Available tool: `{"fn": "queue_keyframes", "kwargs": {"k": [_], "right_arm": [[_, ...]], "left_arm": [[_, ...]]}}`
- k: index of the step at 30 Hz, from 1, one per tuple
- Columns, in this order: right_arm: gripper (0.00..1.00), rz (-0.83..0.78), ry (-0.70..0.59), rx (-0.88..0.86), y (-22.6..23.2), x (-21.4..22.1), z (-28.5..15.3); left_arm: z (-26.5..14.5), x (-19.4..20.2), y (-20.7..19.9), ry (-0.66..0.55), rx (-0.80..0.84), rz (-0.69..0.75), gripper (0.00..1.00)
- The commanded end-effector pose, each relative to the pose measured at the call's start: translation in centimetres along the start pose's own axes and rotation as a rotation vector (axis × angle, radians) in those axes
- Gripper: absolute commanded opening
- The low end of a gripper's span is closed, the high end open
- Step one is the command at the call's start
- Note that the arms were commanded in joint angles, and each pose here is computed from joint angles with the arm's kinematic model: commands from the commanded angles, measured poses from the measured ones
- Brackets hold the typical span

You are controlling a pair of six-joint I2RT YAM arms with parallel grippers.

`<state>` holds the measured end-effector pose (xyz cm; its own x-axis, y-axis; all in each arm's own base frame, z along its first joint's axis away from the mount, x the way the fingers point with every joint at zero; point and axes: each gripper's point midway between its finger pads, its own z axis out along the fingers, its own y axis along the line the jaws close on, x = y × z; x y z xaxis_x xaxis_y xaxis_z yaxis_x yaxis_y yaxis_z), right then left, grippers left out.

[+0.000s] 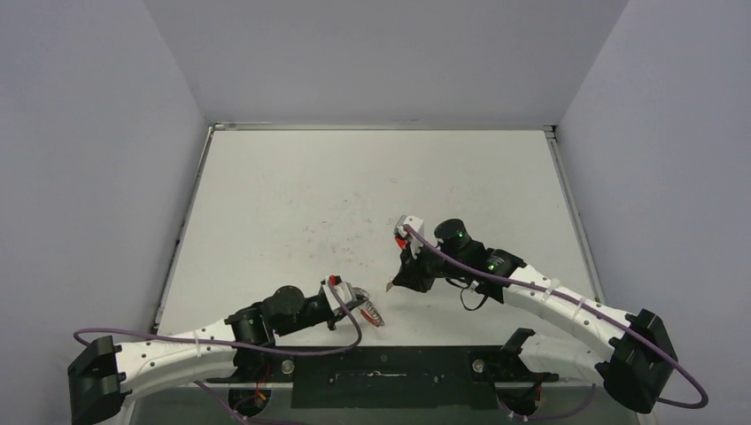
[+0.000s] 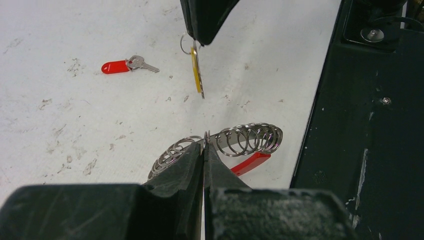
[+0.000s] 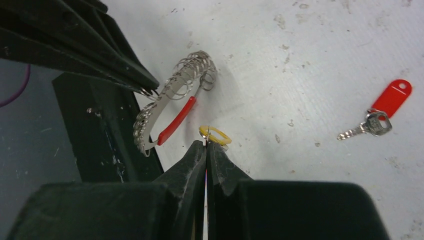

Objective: Put the keys on the keyring

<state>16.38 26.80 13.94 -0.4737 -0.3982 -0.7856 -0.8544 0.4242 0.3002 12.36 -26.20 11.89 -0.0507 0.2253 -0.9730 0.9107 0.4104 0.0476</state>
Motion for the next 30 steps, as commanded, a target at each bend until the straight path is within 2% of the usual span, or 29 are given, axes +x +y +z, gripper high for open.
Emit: {"fn": "queue_keyframes", "kwargs": {"k": [1, 9, 20, 30], "right_arm": [[0.00, -0.130, -0.025, -0.082, 2.2, -2.4, 0.3], [0.00, -0.176, 0.016, -0.159, 3.4, -2.1, 1.0], [0.00, -0.242, 0.049, -0.214, 5.6, -1.9, 1.0], [0.00, -0.299, 0.097, -0.186, 6.5, -1.2, 1.9]], "left_arm": [[0.4, -4.7, -0.5, -0.144, 0.043, 0.063, 0.00], [0.5, -5.8, -1.1, -0.198, 0.084, 0.123, 0.00], [0.8, -5.8, -0.8, -0.183, 0.065, 0.107, 0.00], [0.9, -5.7, -0.9, -0.183, 0.066, 0.082, 0.00]]}}
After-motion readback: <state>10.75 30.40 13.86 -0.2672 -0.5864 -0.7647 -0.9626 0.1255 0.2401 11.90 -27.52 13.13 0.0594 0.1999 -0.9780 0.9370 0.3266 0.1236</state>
